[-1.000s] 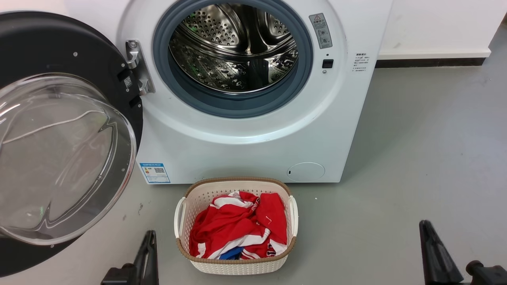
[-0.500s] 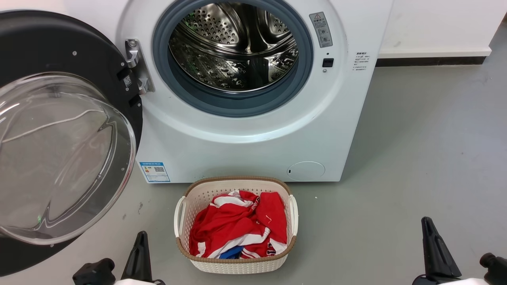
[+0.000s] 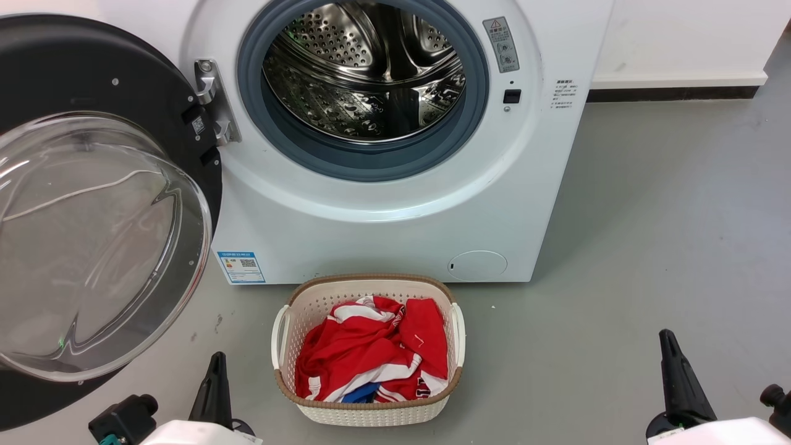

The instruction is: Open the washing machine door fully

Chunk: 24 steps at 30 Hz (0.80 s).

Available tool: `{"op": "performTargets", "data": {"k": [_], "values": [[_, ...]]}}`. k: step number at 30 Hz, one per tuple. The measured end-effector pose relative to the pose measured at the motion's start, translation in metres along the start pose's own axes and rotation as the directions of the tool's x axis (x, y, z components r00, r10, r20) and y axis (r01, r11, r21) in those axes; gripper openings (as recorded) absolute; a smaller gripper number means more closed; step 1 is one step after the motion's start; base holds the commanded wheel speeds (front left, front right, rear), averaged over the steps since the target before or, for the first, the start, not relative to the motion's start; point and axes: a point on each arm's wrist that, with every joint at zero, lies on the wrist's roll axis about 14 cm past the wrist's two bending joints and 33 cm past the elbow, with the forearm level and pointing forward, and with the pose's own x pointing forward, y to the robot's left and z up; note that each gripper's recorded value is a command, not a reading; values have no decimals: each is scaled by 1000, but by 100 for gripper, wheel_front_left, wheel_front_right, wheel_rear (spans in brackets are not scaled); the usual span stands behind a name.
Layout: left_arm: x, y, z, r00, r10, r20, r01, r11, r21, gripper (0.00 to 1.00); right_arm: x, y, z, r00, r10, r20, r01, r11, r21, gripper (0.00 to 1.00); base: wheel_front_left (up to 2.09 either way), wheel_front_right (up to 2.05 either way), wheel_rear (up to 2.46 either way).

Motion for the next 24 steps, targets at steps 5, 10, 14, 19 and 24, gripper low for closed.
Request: {"op": "performTargets", "data": {"k": [5, 10, 14, 19, 24], "values": [[3, 1, 1, 1000, 5, -8, -6, 997, -77, 0, 4, -1, 0, 1000, -7, -4, 8, 997, 71, 0, 0, 0, 0], [4, 2, 0, 1000, 9, -18, -12, 989, -150, 0, 8, -1, 0, 1000, -12, -8, 14, 990, 137, 0, 0, 0, 0], [8, 0, 3, 1000, 1, -16, -4, 979, -206, 0, 9, -3, -1, 1000, -21, -16, 24, 982, 189, 0, 0, 0, 0], [9, 1, 2, 1000, 1, -27, -8, 963, -270, 0, 13, -3, -1, 1000, -21, -21, 26, 968, 249, 0, 0, 0, 0], [13, -1, 5, 1000, -4, -24, -5, 944, -331, 0, 17, -2, 0, 999, -23, -24, 29, 952, 306, 0, 0, 0, 0]]}}
